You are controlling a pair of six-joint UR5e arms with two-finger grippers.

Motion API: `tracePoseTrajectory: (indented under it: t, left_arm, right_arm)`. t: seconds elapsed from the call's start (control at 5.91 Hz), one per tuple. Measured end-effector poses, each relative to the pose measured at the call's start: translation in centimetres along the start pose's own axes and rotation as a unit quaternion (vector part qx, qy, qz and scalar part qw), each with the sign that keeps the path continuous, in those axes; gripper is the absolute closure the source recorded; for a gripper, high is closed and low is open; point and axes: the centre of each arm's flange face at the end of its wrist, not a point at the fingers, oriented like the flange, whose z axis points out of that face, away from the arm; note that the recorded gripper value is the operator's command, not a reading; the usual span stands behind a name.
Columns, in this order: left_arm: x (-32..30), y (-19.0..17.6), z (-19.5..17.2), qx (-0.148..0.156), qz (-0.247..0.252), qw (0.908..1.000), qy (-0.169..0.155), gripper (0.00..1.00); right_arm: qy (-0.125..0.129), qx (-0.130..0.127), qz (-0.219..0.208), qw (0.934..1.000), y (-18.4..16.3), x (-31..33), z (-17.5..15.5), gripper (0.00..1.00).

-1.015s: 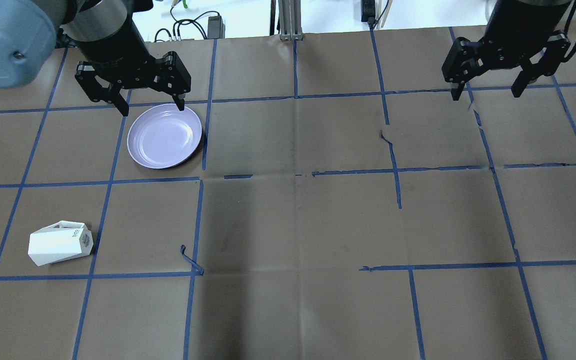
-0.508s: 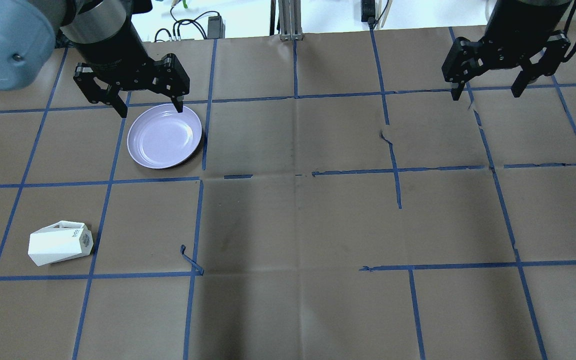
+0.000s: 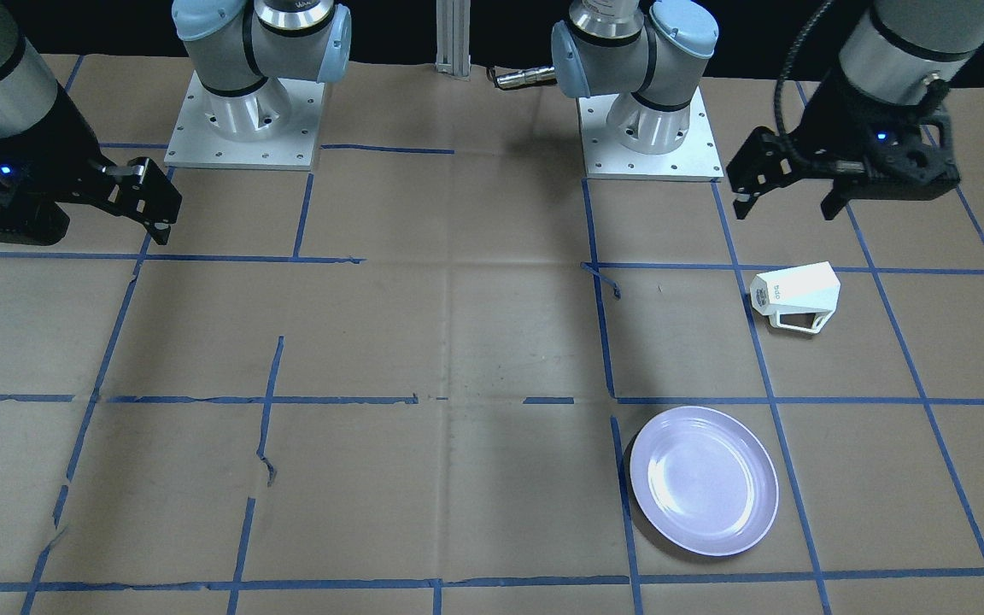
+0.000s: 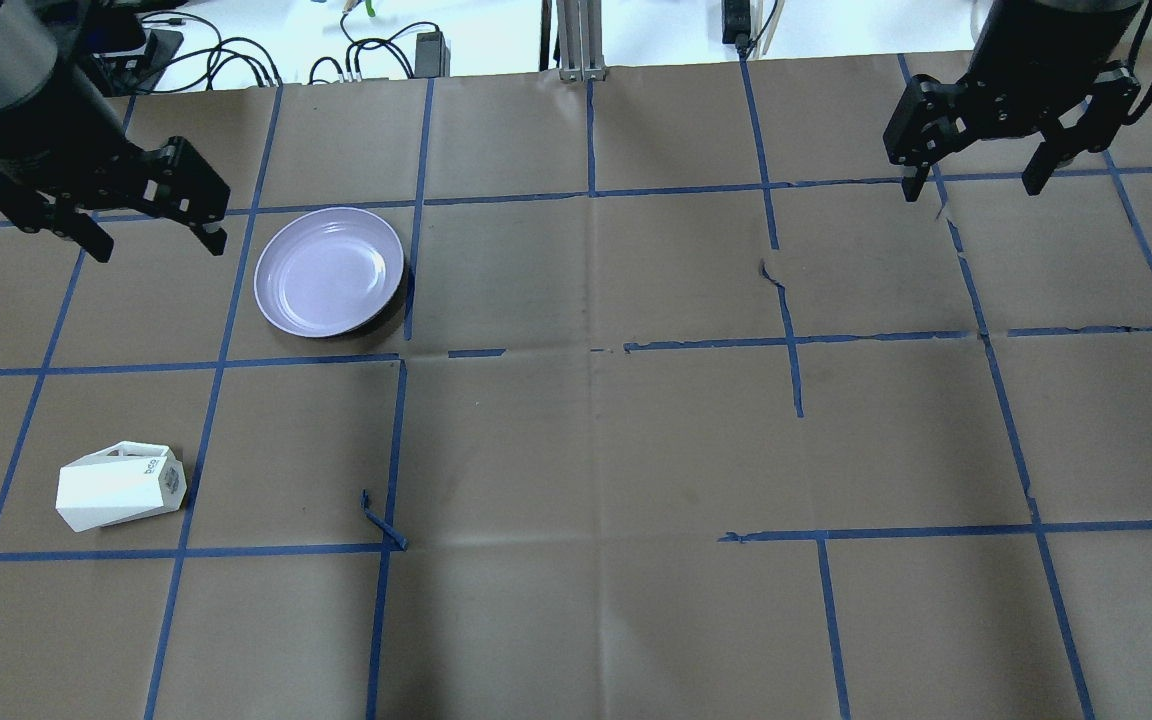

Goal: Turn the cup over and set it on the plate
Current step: 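Move the left gripper down toward the white cup lying on its side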

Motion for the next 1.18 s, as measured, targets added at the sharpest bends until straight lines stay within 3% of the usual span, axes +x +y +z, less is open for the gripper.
tracePoseTrajectory:
  t: [0.51,0.85,1.02,1.18]
  left_arm:
    - [-16.8,4.8,1.0,-0.01,0.051,0.9986,0.013,0.01]
    - [-25.3,8.3,2.5,-0.015,0.055,0.9979,0.032,0.01]
    - [-26.7,8.7,4.3,-0.019,0.051,0.9969,0.057,0.01]
    - [-28.3,8.9,7.0,-0.019,0.045,0.993,0.107,0.01]
  right_arm:
    - [0.0,0.0,0.0,1.0,0.0,0.0,0.0,0.0]
    - [0.0,0.001,0.0,1.0,0.0,0.0,0.0,0.0]
    - [0.0,0.001,0.0,1.0,0.0,0.0,0.0,0.0]
    - [0.0,0.001,0.0,1.0,0.0,0.0,0.0,0.0]
